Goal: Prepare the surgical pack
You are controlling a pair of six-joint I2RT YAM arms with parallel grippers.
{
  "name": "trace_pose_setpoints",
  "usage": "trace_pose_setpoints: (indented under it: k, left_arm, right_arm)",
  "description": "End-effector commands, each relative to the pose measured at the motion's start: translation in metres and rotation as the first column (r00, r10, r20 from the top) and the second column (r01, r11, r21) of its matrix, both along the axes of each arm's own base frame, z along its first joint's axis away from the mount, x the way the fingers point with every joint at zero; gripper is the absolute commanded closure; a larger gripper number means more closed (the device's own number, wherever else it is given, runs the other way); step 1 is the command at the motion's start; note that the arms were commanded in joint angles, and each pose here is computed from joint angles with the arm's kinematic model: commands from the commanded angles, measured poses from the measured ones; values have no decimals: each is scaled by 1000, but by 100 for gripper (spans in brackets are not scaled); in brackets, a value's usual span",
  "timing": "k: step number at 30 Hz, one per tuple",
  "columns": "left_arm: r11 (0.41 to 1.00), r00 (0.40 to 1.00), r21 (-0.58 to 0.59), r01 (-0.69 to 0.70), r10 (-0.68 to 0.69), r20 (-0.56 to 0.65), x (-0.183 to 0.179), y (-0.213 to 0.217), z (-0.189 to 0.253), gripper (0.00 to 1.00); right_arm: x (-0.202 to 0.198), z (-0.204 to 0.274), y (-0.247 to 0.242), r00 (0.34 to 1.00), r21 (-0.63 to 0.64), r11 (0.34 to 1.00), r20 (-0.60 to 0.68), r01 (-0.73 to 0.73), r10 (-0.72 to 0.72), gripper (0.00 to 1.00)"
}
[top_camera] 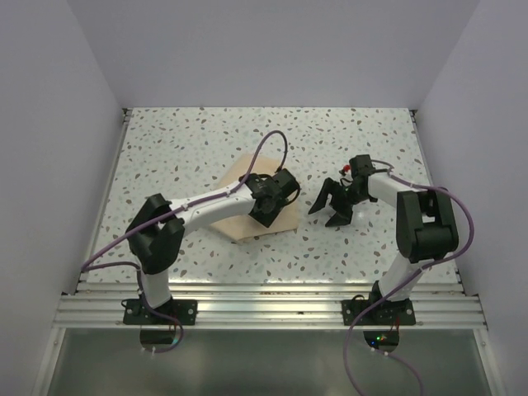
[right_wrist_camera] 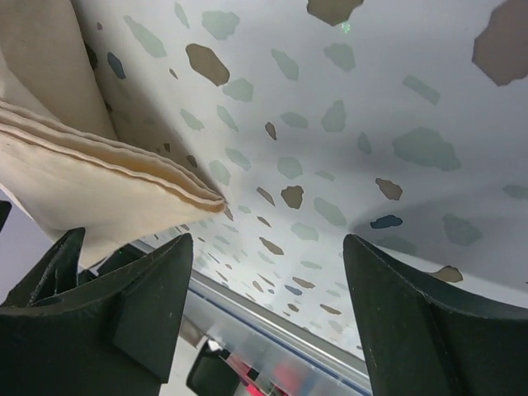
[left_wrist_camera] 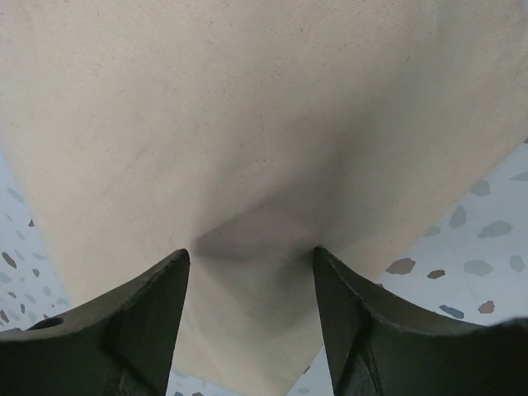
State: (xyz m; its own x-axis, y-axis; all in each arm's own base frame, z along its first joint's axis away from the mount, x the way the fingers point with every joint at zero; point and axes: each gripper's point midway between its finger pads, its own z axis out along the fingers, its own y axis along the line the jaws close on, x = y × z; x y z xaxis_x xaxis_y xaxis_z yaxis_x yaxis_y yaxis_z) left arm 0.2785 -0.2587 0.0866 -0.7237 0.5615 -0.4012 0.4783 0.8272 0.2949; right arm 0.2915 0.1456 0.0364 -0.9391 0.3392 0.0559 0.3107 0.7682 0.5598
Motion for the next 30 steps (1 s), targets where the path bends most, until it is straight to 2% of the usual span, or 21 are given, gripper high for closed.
trace_pose_setpoints:
  k: [1,8,16,17,25,30]
  left_arm:
    - [999,999,36,-7,6,44,11,3,9,35]
    - [998,999,53,-15,12,47,15,5,4,41]
    - [997,999,70,-19,16,45,21,10,0,64]
    - [997,999,71,-18,15,39,21,10,-1,70]
    - [997,1000,82,7,-8,16,25,11,-6,98]
    - [997,1000,71,10,-12,21,26,10,3,100]
  right_arm:
    - [-3,12,1,998,19,999,48,-30,29,23]
    - [-1,23,5,997,25,999,77,-28,26,23]
    - [1,28,15,995,29,998,89,-55,52,23]
    - [2,28,18,994,31,998,91,-59,56,23]
    - [1,42,56,989,83,991,111,-104,95,23]
    - [10,56,79,989,159,984,131,-83,63,23]
